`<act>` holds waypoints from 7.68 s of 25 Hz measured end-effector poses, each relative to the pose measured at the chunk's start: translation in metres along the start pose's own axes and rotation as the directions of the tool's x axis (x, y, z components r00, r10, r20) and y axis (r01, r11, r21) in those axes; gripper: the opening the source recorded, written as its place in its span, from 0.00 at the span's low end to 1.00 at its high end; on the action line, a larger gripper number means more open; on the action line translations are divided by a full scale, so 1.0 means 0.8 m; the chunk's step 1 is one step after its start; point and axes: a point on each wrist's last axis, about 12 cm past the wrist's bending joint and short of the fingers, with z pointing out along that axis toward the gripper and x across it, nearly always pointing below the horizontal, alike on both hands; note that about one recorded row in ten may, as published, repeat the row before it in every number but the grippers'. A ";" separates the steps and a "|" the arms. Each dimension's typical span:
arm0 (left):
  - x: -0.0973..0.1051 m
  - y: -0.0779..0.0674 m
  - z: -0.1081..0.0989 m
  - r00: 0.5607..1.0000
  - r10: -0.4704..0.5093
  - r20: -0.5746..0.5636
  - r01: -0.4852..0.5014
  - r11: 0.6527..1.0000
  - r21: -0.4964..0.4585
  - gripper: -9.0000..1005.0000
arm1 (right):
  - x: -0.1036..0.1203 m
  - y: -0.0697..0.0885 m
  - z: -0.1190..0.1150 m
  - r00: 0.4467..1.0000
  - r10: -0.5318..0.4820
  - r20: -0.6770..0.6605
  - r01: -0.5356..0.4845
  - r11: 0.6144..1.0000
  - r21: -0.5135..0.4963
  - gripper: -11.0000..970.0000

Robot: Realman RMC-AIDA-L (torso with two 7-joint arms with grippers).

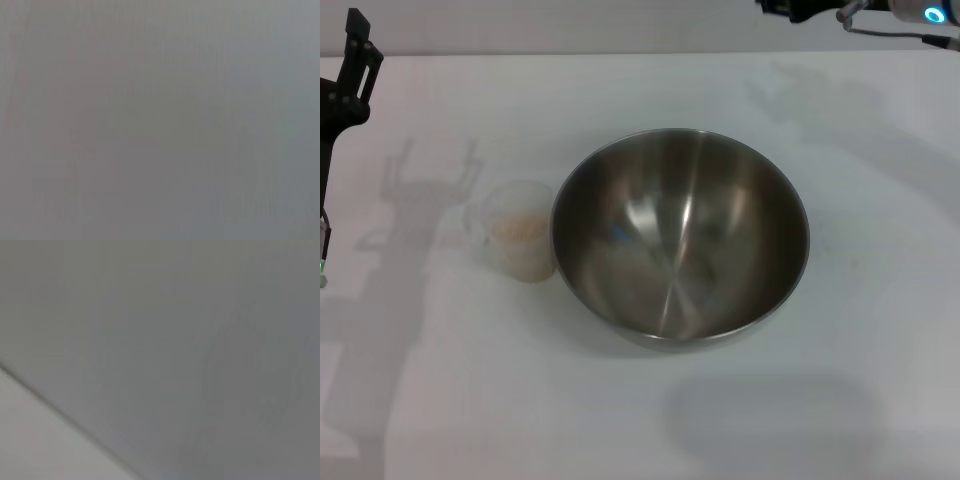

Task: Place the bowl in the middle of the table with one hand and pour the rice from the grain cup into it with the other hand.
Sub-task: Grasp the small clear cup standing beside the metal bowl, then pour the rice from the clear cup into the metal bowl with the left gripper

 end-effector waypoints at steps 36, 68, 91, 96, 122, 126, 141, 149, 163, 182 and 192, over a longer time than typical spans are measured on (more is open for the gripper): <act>0.015 -0.004 -0.062 0.991 0.004 -0.131 0.001 0.999 0.040 0.82 | 0.199 0.042 -0.077 0.616 0.192 0.764 -0.480 0.861 0.171 0.51; 0.048 -0.026 -0.122 0.912 0.041 -0.409 0.035 0.984 0.176 0.82 | 0.206 0.024 -0.070 0.712 0.134 0.689 -0.412 0.875 0.256 0.51; 0.061 -0.019 -0.098 0.887 0.067 -0.457 0.010 0.987 0.163 0.82 | 0.209 0.027 -0.072 0.712 0.139 0.689 -0.417 0.872 0.256 0.51; 0.063 -0.017 -0.092 0.882 0.072 -0.465 0.003 0.988 0.158 0.82 | 0.209 0.027 -0.072 0.712 0.139 0.688 -0.417 0.873 0.255 0.51; 0.064 -0.020 -0.074 0.886 0.064 -0.459 0.006 0.988 0.151 0.82 | 0.201 0.028 -0.063 0.715 0.147 0.684 -0.412 0.879 0.242 0.51; 0.064 -0.020 -0.074 0.886 0.064 -0.459 0.007 0.988 0.151 0.82 | 0.201 0.028 -0.062 0.715 0.147 0.683 -0.411 0.879 0.240 0.51; 0.064 -0.023 -0.069 0.889 0.073 -0.452 0.007 0.985 0.173 0.78 | 0.202 0.028 -0.063 0.716 0.147 0.683 -0.412 0.878 0.243 0.51; 0.066 -0.024 -0.071 0.880 0.075 -0.469 0.010 0.985 0.175 0.49 | 0.202 0.028 -0.063 0.716 0.147 0.683 -0.412 0.878 0.243 0.51; 0.066 -0.031 -0.067 0.882 0.064 -0.467 0.029 0.982 0.189 0.09 | 0.200 0.028 -0.063 0.710 0.144 0.689 -0.411 0.879 0.240 0.51; 0.050 -0.031 -0.054 0.933 0.053 -0.356 0.014 0.983 0.183 0.02 | 0.201 0.028 -0.064 0.713 0.143 0.687 -0.409 0.880 0.241 0.51; 0.024 -0.042 -0.030 0.947 0.304 -0.099 -0.271 0.927 0.259 0.02 | 0.201 0.028 -0.064 0.708 0.143 0.692 -0.413 0.878 0.241 0.51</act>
